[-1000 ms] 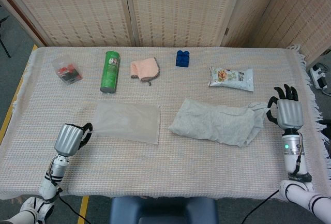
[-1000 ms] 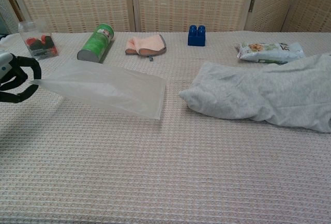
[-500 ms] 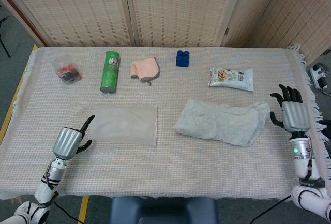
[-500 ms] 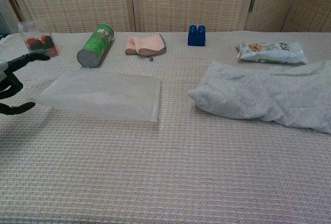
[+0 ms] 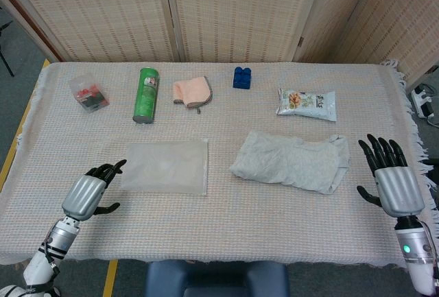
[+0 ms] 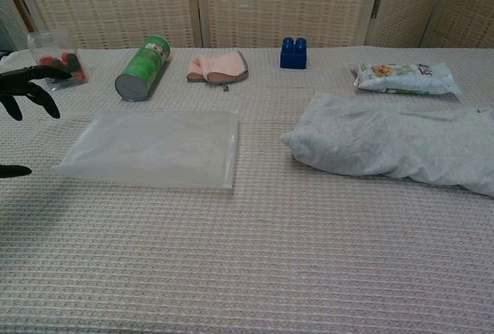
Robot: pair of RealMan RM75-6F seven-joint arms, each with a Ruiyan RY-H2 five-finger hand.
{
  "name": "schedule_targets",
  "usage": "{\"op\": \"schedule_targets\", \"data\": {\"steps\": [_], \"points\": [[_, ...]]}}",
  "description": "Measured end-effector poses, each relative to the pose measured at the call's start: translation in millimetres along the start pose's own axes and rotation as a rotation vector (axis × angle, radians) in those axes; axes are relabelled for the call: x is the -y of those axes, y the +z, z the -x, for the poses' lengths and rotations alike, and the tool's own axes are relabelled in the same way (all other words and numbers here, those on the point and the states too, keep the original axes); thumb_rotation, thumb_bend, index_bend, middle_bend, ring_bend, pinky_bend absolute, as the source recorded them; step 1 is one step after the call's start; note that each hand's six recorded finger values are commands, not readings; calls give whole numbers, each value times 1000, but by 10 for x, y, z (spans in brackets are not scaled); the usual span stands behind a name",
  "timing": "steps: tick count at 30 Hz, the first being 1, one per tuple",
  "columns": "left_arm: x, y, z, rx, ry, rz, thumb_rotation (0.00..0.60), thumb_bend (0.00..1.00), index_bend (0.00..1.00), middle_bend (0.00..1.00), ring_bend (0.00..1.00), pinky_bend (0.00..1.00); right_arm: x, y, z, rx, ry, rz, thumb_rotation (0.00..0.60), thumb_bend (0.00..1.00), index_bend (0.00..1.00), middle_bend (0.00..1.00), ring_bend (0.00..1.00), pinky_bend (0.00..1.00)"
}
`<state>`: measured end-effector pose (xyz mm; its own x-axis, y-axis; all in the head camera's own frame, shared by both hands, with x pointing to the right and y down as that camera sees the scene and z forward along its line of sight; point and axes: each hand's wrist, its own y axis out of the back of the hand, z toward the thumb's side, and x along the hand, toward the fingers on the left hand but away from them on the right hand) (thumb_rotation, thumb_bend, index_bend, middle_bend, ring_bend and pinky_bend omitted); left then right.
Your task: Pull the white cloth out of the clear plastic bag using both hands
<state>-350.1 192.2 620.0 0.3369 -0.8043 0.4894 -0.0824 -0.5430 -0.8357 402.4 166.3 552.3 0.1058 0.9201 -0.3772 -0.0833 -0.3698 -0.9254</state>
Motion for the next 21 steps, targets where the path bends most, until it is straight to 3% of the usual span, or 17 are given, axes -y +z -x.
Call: {"op": "schedule_targets", "data": {"steps": [5, 12, 21], "points": [[-150, -166, 378, -83, -24, 14, 600, 204, 83, 199, 103, 220, 20, 20, -409, 13, -34, -41, 600, 138, 0, 0, 0, 0], [-214, -475, 961, -211, 79, 80, 600, 191, 146, 163, 64, 182, 158, 22, -715, -9, 7, 13, 600, 131, 0, 0, 0, 0], [-189, -489, 1157, -191, 92, 66, 600, 189, 167, 148, 52, 176, 115, -21, -811, -33, 25, 81, 600, 126, 0, 0, 0, 0]]}}
